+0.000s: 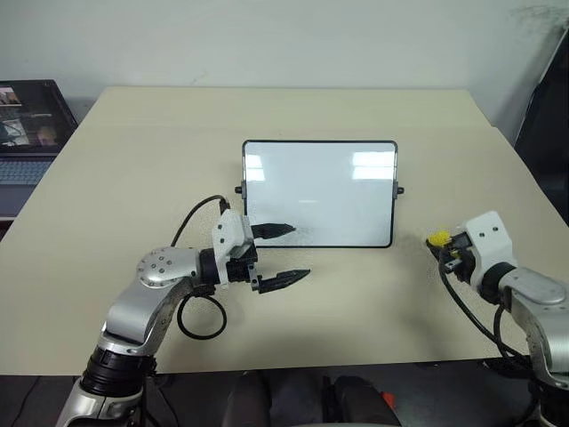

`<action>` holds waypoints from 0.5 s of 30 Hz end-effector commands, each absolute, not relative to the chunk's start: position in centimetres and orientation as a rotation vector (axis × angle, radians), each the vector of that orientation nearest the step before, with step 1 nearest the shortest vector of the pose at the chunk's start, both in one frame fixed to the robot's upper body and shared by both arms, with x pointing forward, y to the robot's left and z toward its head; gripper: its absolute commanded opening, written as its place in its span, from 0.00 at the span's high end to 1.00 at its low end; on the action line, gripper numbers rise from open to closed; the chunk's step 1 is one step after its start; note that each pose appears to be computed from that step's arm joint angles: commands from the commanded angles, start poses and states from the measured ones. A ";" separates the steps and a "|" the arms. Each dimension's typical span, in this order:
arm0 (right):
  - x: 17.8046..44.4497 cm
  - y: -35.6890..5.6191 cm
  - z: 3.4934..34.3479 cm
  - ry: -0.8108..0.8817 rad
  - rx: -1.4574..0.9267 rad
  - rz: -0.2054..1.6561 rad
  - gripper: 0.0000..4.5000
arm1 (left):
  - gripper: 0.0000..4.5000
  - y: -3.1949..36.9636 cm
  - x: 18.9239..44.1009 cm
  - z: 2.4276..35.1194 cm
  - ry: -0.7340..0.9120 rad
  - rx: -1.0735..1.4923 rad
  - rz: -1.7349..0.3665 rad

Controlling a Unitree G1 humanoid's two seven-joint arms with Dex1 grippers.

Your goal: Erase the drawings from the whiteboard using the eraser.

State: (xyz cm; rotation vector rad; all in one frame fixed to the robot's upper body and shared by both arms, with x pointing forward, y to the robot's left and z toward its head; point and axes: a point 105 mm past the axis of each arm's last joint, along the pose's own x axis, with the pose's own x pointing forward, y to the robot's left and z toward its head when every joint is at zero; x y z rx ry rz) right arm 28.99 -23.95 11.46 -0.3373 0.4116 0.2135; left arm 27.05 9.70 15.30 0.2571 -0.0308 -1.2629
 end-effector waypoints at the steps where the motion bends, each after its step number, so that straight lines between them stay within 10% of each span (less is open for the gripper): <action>1: 29.4 -25.3 11.4 0.408 -0.344 0.164 0.72 | 0.00 9.2 26.4 15.9 -0.067 0.275 -1.310; 12: 31.8 -26.4 10.9 0.386 -0.227 0.114 0.72 | 0.00 9.7 26.1 15.1 -0.065 0.289 -1.335; 15: 31.5 -26.5 10.0 0.422 -0.231 0.127 0.52 | 0.00 9.6 26.0 15.3 -0.078 0.298 -1.335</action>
